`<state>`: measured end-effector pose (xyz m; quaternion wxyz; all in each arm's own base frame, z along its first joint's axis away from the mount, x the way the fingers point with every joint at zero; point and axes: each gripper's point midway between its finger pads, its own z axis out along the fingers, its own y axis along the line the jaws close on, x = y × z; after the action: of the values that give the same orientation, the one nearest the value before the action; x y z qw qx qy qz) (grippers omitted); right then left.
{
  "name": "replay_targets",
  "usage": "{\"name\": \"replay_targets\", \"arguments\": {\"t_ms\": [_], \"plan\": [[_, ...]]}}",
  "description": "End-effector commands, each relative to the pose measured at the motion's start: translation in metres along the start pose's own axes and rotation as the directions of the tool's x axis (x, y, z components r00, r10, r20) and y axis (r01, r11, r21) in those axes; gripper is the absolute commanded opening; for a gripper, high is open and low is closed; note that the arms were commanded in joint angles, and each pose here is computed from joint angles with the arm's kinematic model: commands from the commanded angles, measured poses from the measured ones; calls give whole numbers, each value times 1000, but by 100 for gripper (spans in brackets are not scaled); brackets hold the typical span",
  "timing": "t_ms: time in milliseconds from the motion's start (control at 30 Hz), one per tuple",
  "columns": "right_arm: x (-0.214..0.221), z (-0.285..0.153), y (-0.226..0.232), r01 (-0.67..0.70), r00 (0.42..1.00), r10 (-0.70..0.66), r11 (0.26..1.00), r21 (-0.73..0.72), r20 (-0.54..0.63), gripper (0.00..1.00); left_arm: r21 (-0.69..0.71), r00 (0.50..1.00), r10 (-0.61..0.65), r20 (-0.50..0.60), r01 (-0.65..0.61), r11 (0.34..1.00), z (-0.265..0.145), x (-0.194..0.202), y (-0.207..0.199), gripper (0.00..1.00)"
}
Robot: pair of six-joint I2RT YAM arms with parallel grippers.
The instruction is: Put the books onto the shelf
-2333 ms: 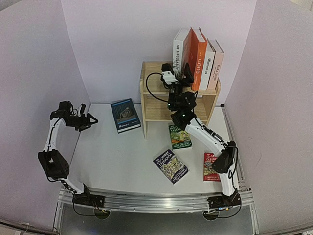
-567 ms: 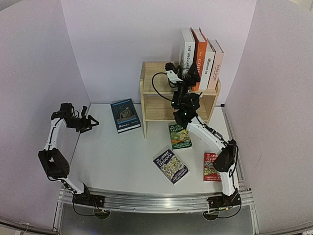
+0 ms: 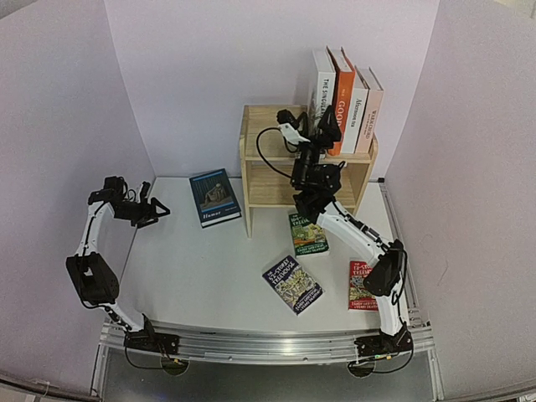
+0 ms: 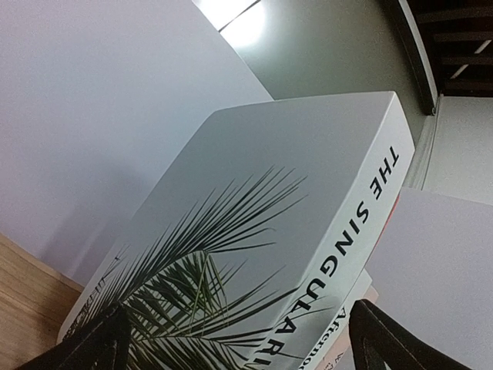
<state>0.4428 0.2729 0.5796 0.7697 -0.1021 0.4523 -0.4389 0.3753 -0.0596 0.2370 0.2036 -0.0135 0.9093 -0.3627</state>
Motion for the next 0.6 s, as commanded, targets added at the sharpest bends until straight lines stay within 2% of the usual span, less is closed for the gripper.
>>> {"name": "replay_targets", "arguments": {"t_ms": [0,567], "plan": [[-12,1,-42,-60,998,58,996,69,20,96,26,999,35,1,-35,999,-2,-1,-9,83],[-9,4,-30,-91,996,89,993,71,32,73,30,1000,25,-12,-25,999,1,4,-6,82]]}}
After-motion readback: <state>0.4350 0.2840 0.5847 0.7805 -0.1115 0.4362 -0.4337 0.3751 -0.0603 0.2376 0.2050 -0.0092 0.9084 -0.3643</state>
